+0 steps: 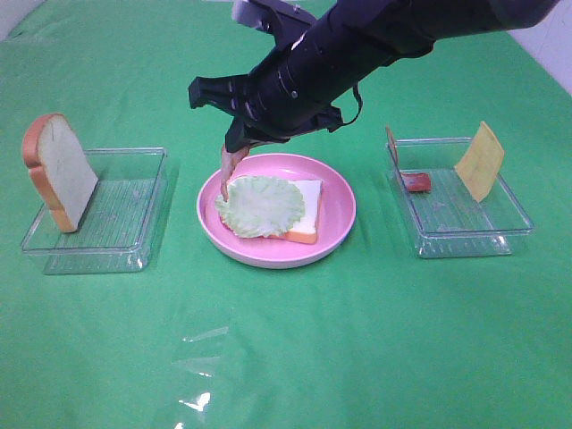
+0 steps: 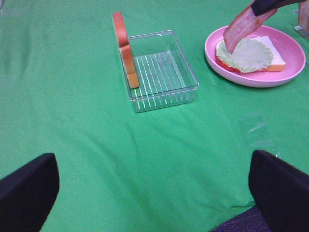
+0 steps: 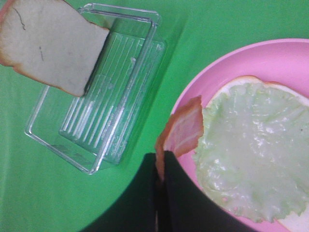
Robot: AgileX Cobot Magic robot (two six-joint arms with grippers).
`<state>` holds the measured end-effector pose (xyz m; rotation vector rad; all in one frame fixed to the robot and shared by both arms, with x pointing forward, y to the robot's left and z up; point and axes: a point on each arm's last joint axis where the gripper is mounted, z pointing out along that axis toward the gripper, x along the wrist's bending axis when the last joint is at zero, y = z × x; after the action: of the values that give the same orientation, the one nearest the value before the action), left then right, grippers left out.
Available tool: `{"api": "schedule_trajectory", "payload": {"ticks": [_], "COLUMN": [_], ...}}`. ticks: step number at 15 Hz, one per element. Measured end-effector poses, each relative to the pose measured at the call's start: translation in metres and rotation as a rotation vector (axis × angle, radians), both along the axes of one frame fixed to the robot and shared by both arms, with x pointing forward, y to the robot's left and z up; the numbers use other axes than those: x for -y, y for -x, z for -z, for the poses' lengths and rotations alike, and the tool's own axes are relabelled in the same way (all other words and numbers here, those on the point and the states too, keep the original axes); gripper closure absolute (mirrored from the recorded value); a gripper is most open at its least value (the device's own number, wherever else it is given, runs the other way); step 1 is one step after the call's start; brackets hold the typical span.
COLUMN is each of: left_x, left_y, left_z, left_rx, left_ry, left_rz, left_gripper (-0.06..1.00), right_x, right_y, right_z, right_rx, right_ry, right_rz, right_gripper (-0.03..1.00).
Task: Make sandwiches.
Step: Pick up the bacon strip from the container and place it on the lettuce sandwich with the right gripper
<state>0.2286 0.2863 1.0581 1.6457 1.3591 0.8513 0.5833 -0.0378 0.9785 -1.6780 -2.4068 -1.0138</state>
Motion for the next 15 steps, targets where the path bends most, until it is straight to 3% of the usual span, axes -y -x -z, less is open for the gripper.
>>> {"api": "schedule_trajectory", "payload": {"ticks": [3, 5, 6, 8, 13, 14, 15], "left_x": [0.000, 0.000, 0.000, 0.000, 0.000, 0.000, 0.000], "left_y": [0.000, 0.000, 0.000, 0.000, 0.000, 0.000, 0.000], "left_z": [0.000, 0.000, 0.000, 0.000, 0.000, 0.000, 0.000], "left_rx": [0.000, 0.000, 0.000, 0.000, 0.000, 0.000, 0.000], "left_ry": [0.000, 0.000, 0.000, 0.000, 0.000, 0.000, 0.000], "left_rz": [0.000, 0.000, 0.000, 0.000, 0.000, 0.000, 0.000], "left_gripper": [-0.05, -0.05, -0.05, -0.05, -0.05, -0.05, -0.05], "right_x": [0.002, 0.009, 0.016, 0.022, 0.024, 0.024, 0.024], "right_y": [-0.003, -0.008, -0.012, -0.016, -0.016, -0.016, -0.016], "right_z": [0.015, 0.030, 0.040, 0.043, 0.044, 0.044, 0.044], "right_rx": [0.012, 0.027, 0.055, 0.081, 0.080, 0.080, 0.081], "right_ry": [0.078, 0.189, 0.290, 0.364, 0.382, 0.381, 0.382], "right_rz": [-0.029, -0.023, -0.010, 0.004, 0.029, 0.030, 0.029], "right_gripper": [0.95, 0.95, 0.95, 0.95, 0.95, 0.92, 0.82]}}
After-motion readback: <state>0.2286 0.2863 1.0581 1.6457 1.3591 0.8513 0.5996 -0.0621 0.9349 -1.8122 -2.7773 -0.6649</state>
